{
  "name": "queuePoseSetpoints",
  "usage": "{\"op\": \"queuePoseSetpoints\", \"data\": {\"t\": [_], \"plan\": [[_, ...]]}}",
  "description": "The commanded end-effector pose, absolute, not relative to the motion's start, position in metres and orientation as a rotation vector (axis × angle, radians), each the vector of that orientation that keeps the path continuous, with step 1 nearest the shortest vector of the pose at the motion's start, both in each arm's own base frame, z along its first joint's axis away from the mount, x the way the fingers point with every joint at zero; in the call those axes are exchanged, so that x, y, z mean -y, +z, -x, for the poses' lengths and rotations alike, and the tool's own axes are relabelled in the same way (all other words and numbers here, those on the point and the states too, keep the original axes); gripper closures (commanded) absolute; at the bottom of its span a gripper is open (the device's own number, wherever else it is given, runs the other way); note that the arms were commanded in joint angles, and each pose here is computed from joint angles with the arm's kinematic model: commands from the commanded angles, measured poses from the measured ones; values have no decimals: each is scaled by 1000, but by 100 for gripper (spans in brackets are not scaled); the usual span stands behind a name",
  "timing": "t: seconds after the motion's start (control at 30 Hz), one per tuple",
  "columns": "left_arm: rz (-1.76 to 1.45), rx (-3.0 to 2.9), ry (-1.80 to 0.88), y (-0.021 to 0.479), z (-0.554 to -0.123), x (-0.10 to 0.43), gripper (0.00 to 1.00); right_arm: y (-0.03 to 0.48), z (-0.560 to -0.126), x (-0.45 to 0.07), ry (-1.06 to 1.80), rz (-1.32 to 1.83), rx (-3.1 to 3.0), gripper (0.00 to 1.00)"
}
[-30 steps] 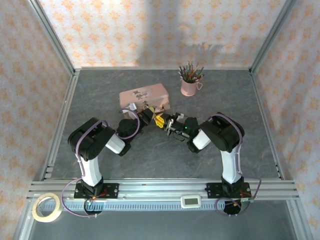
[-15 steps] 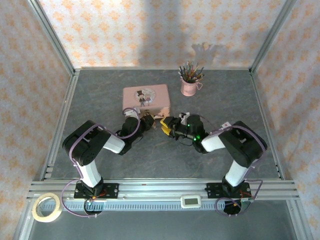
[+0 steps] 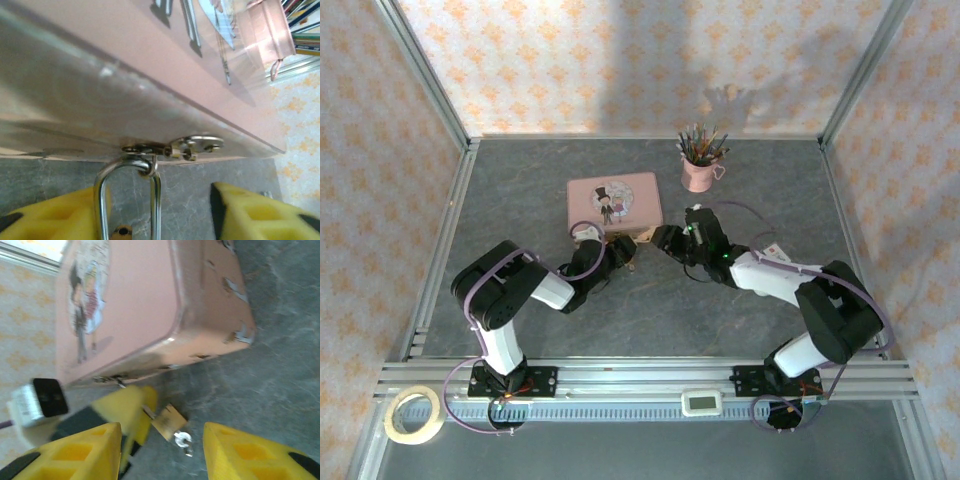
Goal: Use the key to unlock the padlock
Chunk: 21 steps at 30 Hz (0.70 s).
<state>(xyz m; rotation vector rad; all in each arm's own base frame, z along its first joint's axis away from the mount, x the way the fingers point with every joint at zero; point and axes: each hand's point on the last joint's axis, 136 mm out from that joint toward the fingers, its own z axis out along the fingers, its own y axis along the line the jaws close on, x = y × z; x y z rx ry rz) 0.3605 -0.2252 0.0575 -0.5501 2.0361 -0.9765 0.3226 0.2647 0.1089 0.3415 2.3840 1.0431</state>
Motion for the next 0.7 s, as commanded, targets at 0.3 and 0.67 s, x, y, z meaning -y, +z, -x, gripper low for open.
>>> {"op": "queuePoseSetpoints", "data": {"t": [0.3, 0.67], "plan": [[637, -1986, -859, 84, -341, 173, 32, 115, -324, -257, 953, -263, -2365, 54], [746, -1865, -787, 118, -348, 113, 30, 101, -301, -334, 468, 307, -2473, 45]]}}
